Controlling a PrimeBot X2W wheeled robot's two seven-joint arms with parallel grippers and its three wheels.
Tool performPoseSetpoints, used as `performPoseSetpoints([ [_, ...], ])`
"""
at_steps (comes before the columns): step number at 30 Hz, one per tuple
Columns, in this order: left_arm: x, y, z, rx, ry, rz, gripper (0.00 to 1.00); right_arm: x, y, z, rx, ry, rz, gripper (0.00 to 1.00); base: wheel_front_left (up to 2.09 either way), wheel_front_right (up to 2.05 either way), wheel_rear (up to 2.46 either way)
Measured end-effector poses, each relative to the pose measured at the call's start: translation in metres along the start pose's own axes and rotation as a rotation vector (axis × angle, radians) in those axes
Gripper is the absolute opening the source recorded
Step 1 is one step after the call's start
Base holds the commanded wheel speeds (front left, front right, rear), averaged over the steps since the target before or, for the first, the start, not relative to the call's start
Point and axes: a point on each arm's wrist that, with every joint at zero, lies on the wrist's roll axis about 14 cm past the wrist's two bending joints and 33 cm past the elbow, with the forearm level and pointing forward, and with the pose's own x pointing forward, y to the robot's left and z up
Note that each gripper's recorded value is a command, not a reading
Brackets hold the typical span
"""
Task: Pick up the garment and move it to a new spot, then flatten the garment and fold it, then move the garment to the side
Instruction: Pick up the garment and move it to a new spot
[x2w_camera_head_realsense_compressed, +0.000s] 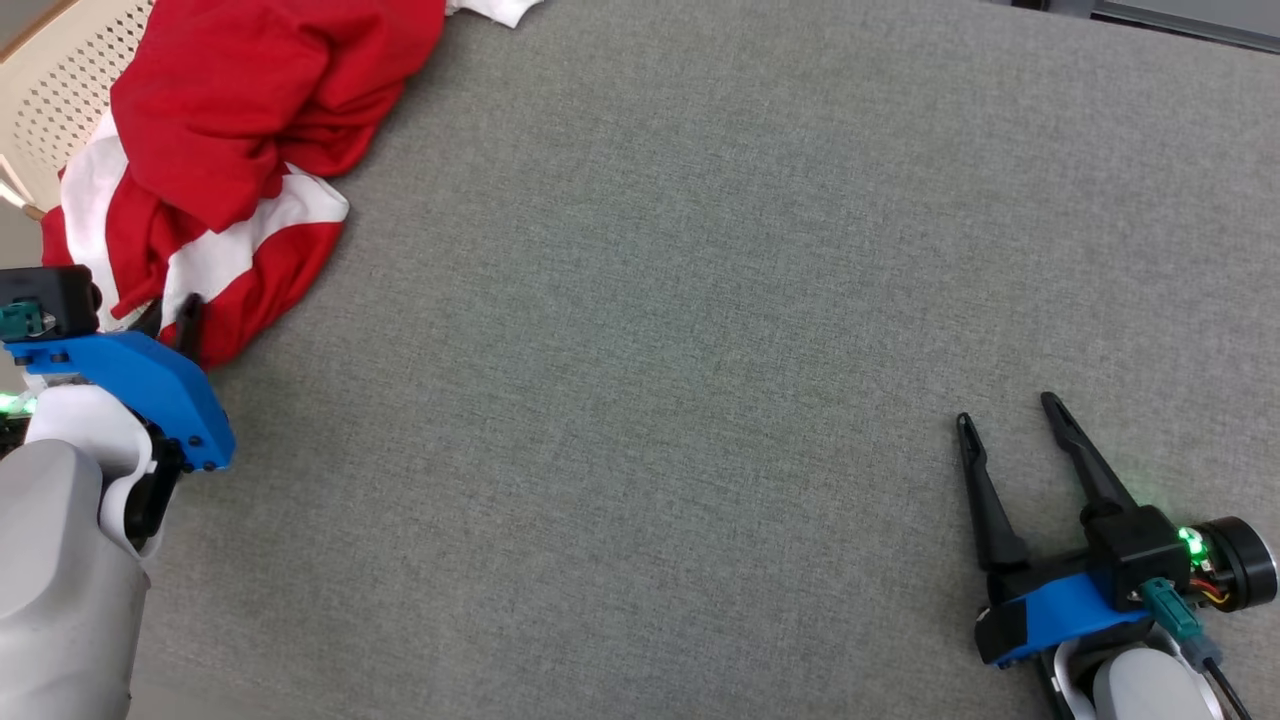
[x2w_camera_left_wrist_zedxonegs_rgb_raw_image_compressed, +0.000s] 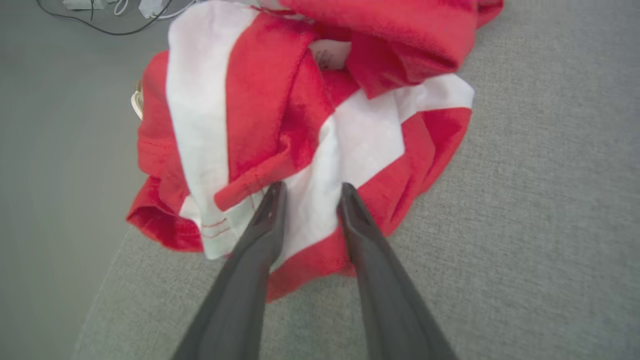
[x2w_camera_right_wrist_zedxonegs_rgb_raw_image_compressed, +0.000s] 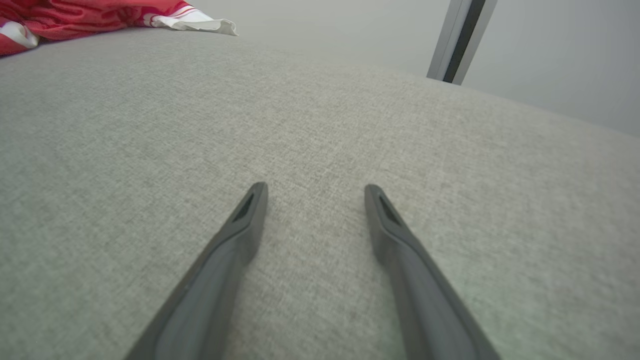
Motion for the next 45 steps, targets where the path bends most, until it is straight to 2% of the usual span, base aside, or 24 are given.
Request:
performPoseSetpoints([
  [9,-0.029,0.011,0.035,0.117,-0.138,-0.011,0.0,-0.007,0.004,0.018,0.013,-0.03,0.004,1.0,0.0,0.0,0.0],
  [16,-0.07,0.022,0.088,0.232,-0.31,-0.014,0.0,-0.023,0.009,0.042,0.039,-0.078,0.001,1.0,0.0,0.0,0.0],
  [20,-0.112,0.011,0.148,0.344,-0.491,-0.043,0.0,-0.047,0.001,0.055,0.061,-0.106,-0.043,1.0,0.0,0.0,0.0],
  [24,-0.139,-0.029,0.184,0.417,-0.61,-0.129,0.0,-0.072,-0.014,0.06,0.078,-0.126,-0.103,1.0,0.0,0.0,0.0],
  [27,-0.159,-0.072,0.207,0.471,-0.692,-0.22,0.0,-0.092,-0.031,0.062,0.085,-0.137,-0.169,1.0,0.0,0.0,0.0],
  [34,-0.206,-0.205,0.24,0.555,-0.876,-0.523,0.0,-0.144,-0.082,0.06,0.099,-0.162,-0.367,1.0,0.0,0.0,0.0],
  [40,-0.252,-0.303,0.239,0.555,-0.984,-0.786,0.0,-0.183,-0.113,0.056,0.113,-0.177,-0.504,1.0,0.0,0.0,0.0],
  [43,-0.262,-0.331,0.233,0.516,-1.001,-0.866,0.0,-0.199,-0.126,0.056,0.117,-0.187,-0.561,1.0,0.0,0.0,0.0],
  [45,-0.254,-0.342,0.217,0.479,-0.955,-0.905,0.0,-0.206,-0.132,0.055,0.118,-0.189,-0.589,1.0,0.0,0.0,0.0],
])
